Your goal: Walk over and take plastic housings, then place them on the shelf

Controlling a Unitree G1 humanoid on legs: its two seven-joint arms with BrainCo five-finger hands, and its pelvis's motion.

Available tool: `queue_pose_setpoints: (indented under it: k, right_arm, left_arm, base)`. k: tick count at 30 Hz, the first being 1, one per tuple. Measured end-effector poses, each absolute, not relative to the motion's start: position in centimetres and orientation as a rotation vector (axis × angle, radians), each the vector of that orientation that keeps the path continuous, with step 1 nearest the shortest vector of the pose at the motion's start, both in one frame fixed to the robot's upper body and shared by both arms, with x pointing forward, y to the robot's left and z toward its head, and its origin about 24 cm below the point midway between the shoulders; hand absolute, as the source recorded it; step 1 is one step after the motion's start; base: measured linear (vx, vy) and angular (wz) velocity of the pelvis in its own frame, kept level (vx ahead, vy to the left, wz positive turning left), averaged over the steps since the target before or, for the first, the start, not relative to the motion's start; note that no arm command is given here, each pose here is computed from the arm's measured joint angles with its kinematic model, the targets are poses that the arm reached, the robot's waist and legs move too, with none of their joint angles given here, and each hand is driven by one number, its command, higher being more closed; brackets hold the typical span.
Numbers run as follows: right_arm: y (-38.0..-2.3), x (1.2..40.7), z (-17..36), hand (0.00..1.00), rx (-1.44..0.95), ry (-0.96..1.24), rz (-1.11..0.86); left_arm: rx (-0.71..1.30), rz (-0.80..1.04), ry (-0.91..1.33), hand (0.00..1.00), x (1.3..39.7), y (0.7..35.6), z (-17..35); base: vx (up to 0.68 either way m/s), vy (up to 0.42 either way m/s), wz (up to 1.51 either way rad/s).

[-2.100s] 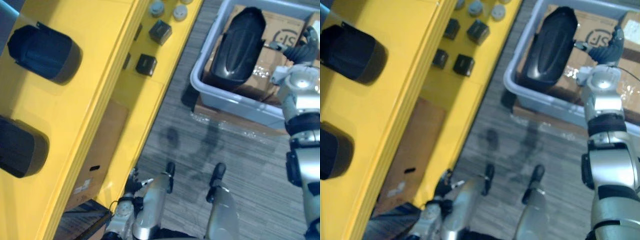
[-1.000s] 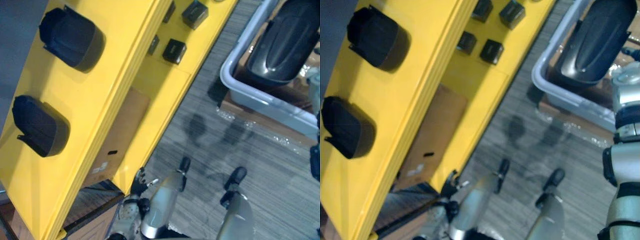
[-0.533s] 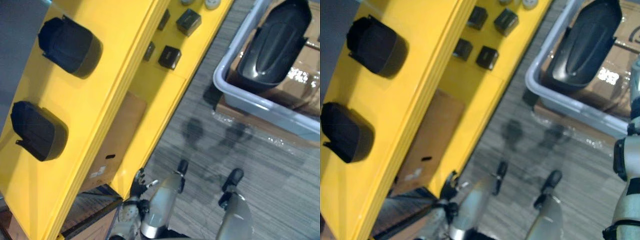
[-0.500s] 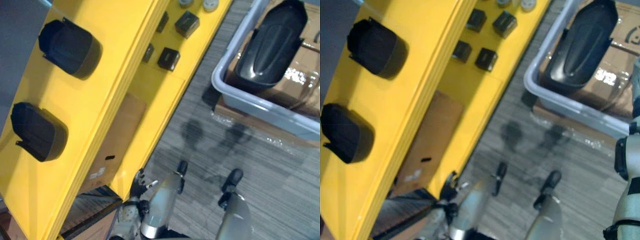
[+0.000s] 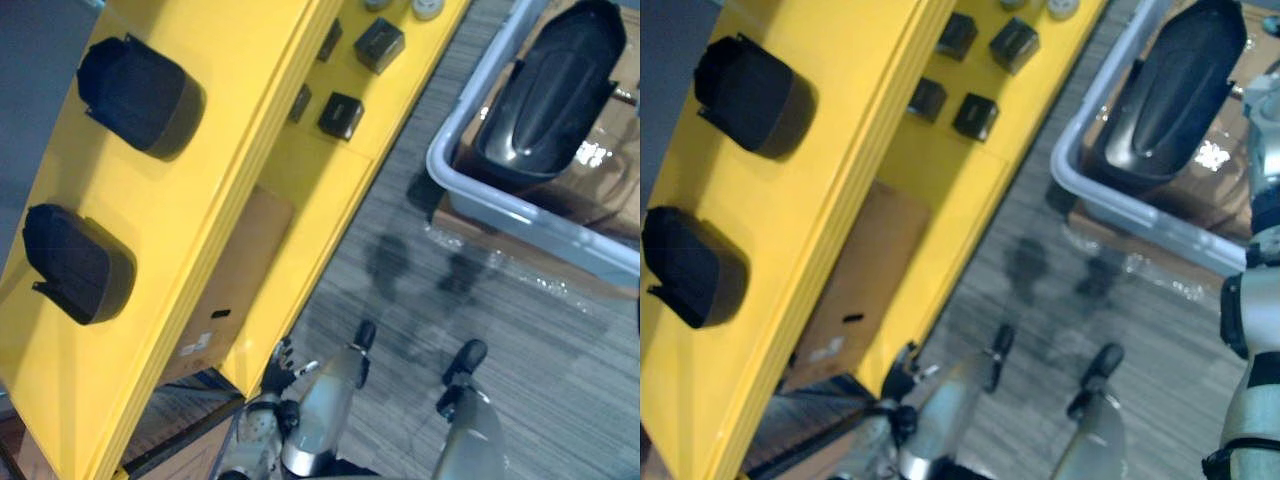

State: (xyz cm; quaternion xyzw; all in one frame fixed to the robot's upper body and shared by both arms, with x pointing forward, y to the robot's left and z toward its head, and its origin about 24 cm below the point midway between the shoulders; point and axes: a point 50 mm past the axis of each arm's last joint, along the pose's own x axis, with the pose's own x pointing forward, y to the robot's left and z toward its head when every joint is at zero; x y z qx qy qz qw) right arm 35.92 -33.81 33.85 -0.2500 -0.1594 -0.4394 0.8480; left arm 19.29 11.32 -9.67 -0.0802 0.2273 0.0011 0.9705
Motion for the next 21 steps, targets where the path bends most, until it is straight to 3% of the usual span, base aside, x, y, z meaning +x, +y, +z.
queue_pose_setpoints:
  k: [12, 20, 21]
  right_arm:
    - [-35.0, 36.6, 28.3, 0.00, -0.605, -0.004, -0.873]
    - [-35.1, 36.8, 27.9, 0.00, -0.712, 0.067, -0.804]
    - [-35.1, 36.7, 28.1, 1.00, -0.716, 0.066, -0.807]
  left_arm:
    - [-0.159, -0.026, 0.452, 0.00, 19.8, 10.7, -9.5]
    - [-0.182, -0.015, 0.463, 0.00, 19.8, 10.7, -9.6]
    - [-0.182, -0.015, 0.463, 0.00, 19.9, 10.7, -9.6]
  base:
    - [-0.01, 0.026, 0.01]
    - [-0.01, 0.006, 0.01]
    - [-0.05, 0.017, 0.02]
